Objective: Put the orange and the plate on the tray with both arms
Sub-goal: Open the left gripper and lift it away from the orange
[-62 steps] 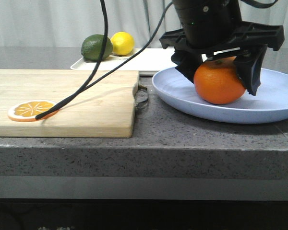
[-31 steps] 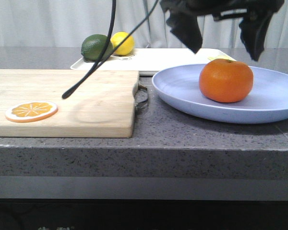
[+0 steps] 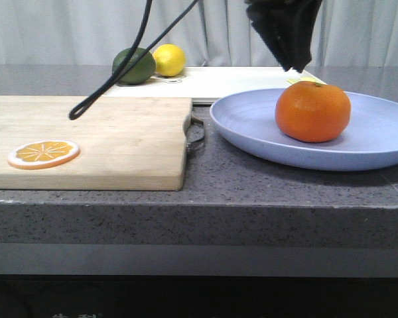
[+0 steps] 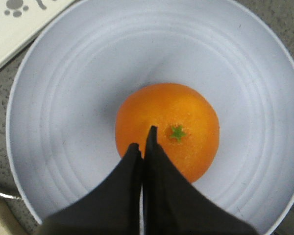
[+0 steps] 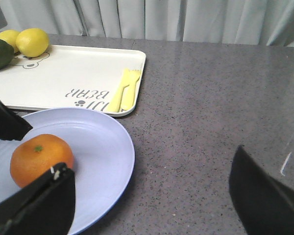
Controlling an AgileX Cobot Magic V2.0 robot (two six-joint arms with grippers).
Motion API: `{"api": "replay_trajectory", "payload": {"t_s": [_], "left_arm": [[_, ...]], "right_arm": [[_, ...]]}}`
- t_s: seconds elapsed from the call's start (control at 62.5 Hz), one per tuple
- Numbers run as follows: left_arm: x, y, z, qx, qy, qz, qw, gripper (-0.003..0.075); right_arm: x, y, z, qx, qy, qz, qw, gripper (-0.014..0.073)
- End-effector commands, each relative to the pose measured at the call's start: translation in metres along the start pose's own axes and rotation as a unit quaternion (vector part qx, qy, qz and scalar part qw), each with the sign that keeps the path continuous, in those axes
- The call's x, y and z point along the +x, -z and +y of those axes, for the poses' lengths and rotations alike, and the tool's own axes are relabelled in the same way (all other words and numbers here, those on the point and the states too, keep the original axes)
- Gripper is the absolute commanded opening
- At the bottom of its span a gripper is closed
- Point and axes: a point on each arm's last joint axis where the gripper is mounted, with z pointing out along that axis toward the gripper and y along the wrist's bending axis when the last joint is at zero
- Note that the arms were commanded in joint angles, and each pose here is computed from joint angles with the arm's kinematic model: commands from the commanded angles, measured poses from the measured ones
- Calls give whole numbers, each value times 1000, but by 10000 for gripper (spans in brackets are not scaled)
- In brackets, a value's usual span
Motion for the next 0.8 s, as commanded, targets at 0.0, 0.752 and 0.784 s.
{"api": "replay_trajectory", "payload": {"t_s": [0.0,0.752,0.784], "left_arm": [[-3,43,-4,2,-5,-30,1000,-18],[106,113,114,-131,144,-25,981,-18],[114,119,120,-138,154,-36,978,-18]], "right_arm": [[-17,2,0,1,0,-49,999,642],[-11,1,0,2,0,-19,1000,642],[-11,1,0,2,0,-19,1000,642]]}}
